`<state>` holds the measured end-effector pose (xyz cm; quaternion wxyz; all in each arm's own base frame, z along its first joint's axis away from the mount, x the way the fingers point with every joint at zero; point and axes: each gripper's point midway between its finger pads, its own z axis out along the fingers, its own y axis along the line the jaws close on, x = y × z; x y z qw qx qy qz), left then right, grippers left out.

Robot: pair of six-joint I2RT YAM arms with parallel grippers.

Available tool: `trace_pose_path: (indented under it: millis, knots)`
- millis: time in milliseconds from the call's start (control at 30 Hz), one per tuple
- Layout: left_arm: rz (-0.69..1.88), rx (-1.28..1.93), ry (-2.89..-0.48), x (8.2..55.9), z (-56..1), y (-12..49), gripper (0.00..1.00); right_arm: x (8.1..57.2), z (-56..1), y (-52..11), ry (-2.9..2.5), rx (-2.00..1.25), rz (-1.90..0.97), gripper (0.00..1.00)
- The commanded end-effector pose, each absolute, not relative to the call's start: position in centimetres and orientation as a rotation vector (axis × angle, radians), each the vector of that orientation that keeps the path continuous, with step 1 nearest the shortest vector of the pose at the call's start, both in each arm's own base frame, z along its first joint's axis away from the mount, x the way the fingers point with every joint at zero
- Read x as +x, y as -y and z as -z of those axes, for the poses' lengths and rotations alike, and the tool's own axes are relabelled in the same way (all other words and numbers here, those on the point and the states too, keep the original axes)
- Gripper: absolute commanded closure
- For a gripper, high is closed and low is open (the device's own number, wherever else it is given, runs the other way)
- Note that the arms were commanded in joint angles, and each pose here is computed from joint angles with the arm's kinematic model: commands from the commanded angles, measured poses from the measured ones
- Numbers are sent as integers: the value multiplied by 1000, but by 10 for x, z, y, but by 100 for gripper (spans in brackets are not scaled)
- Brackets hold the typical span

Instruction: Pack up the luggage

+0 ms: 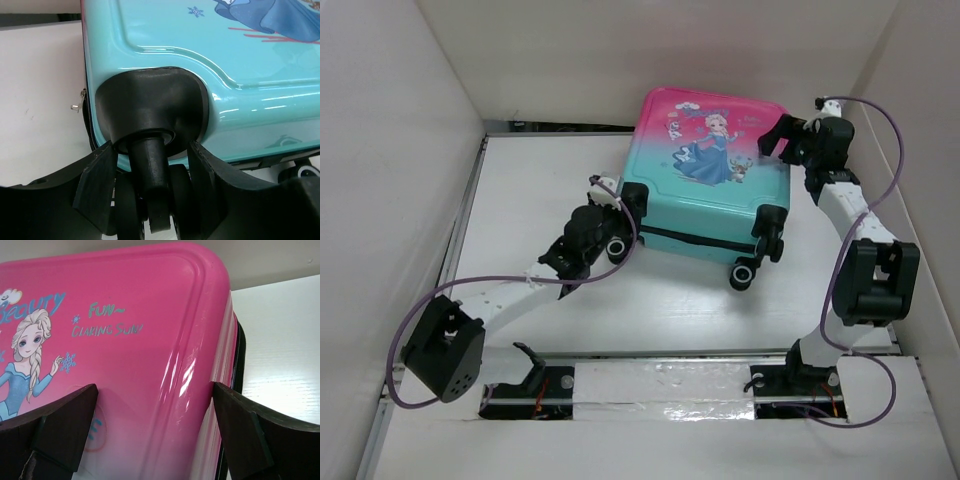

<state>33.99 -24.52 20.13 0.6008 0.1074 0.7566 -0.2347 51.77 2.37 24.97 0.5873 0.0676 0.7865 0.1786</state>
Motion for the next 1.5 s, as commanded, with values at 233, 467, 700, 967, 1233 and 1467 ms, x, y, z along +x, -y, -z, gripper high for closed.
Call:
trace_pose_path:
  millis: [233,467,700,967,1233,1467]
  knots:
    - [1218,875,-1601,201,-225,426,100,512,-263,-116,-1894,-133,-716,0]
    - [1351,946,-1468,162,-262,457,100,517,-259,-107,-1913,-129,-703,0]
    - [1471,984,-1381,118,-283,463,100,513,-242,-91,-1931,-109,-700,0]
    - [1507,1010,-1360,88,-286,474,100,502,-236,-116,-1954,-217,-739,1]
    - [1269,793,-1456,133,-297,452,36,507,-260,-120,-1931,-218,-652,0]
    - [1030,408,-1538,234,-304,366,20,490,-302,-96,-1824,-124,-612,0]
